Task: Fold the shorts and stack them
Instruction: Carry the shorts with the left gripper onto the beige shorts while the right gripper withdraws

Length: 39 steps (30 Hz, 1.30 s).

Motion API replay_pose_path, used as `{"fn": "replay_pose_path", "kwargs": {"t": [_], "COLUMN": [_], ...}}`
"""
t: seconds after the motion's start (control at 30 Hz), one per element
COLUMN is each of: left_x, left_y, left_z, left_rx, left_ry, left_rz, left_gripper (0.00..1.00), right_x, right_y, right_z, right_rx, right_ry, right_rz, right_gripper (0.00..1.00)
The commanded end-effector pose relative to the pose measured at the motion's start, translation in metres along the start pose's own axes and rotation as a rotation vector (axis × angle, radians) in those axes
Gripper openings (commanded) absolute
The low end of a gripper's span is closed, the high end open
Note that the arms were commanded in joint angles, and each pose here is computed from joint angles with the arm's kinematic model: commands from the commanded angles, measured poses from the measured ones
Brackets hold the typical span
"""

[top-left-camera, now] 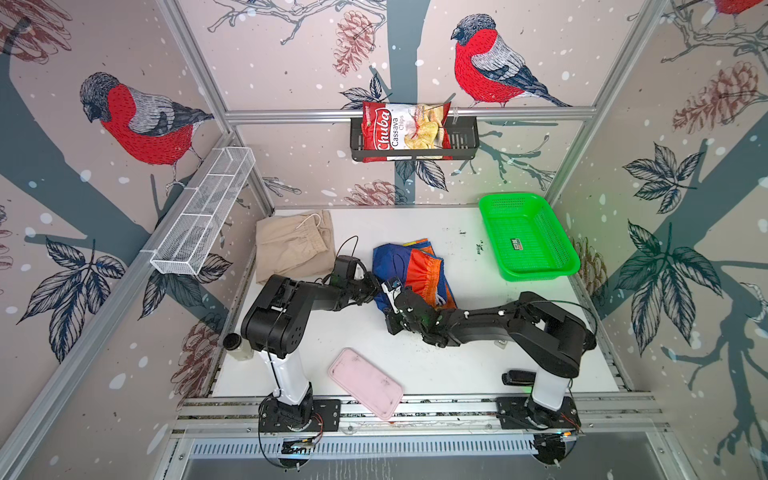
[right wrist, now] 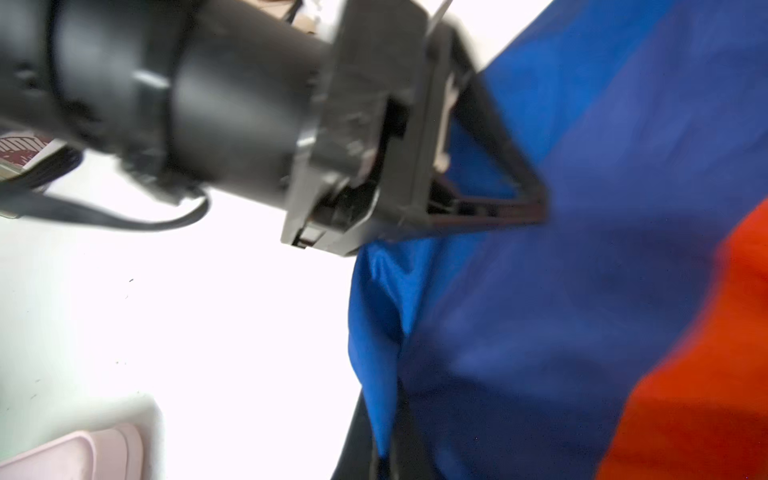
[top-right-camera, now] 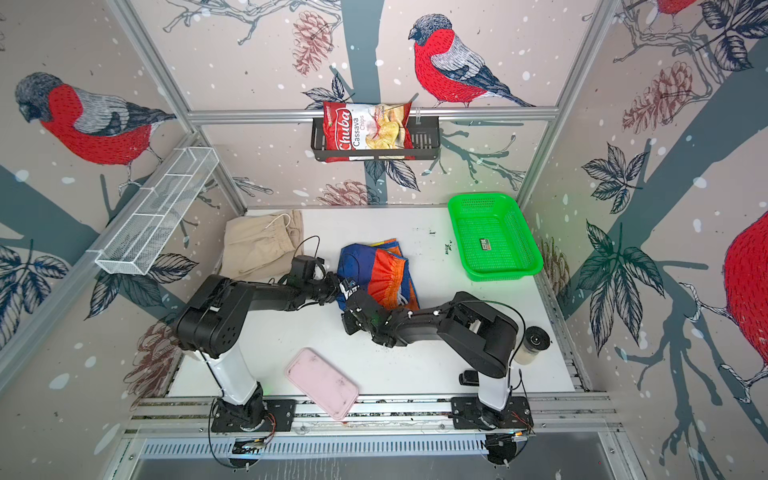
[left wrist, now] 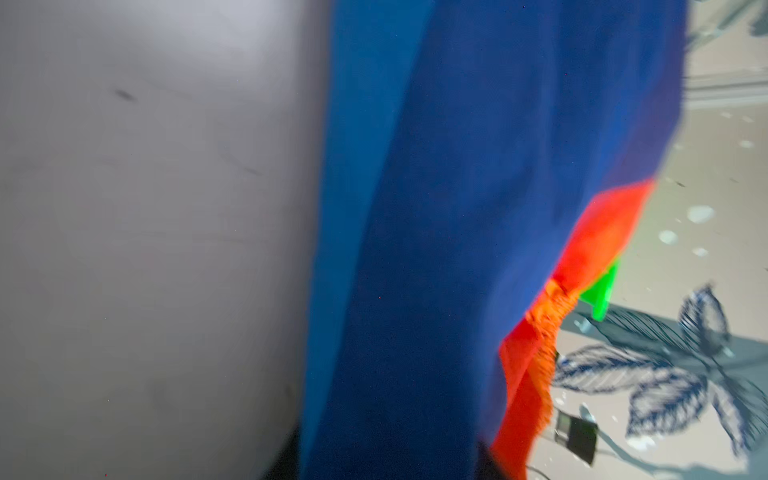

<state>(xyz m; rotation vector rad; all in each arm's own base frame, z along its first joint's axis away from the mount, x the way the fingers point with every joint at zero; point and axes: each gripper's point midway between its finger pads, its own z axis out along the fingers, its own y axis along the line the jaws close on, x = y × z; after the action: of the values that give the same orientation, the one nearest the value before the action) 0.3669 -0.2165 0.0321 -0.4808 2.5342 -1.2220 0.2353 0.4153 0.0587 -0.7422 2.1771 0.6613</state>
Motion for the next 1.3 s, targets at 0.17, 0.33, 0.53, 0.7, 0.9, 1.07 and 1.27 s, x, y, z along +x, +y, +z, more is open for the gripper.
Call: {"fn": "replay_pose_path", "kwargs": {"t": [0.17, 0.33, 0.53, 0.7, 0.9, 1.07, 1.27], "left_x": [-0.068, -0.113, -0.163, -0.185, -0.214, -0.231, -0.241], "left_y": [-0.018, -0.02, -0.024, -0.026, -0.031, -0.036, -0.03], "left_z": [-0.01, -0.039, -0.075, -0.085, -0.118, -0.144, -0.171], "left_rx": [-0.191, -0.27, -0.433, -0.566, -0.719, -0.724, -0.761], "left_ry": [-0.12, -0.162, -0.181, -0.111, -0.152, -0.214, -0.251], "left_rz": [0.092, 0.124, 0.225, 0.301, 0.336, 0.327, 0.317], "left_gripper": [0.0, 0.0, 0.0, 0.0, 0.0, 0.0, 0.0], "right_x": [-0.019, -0.04, -0.036, -0.017, -0.003, -0.002, -0.004], "right_y": [-0.02, -0.054, -0.096, -0.116, -0.124, -0.127, -0.131], "right_z": [-0.024, -0.058, -0.077, -0.077, -0.074, -0.075, -0.079], "right_rx": [-0.007, 0.058, 0.102, 0.125, 0.117, 0.112, 0.123], "right_ry": [-0.082, -0.174, -0.238, -0.22, -0.203, -0.208, -0.215], "right_rz": [0.122, 0.153, 0.23, 0.261, 0.285, 0.293, 0.301], "right_gripper": [0.76, 0.87, 0.89, 0.89, 0.89, 0.89, 0.89]}}
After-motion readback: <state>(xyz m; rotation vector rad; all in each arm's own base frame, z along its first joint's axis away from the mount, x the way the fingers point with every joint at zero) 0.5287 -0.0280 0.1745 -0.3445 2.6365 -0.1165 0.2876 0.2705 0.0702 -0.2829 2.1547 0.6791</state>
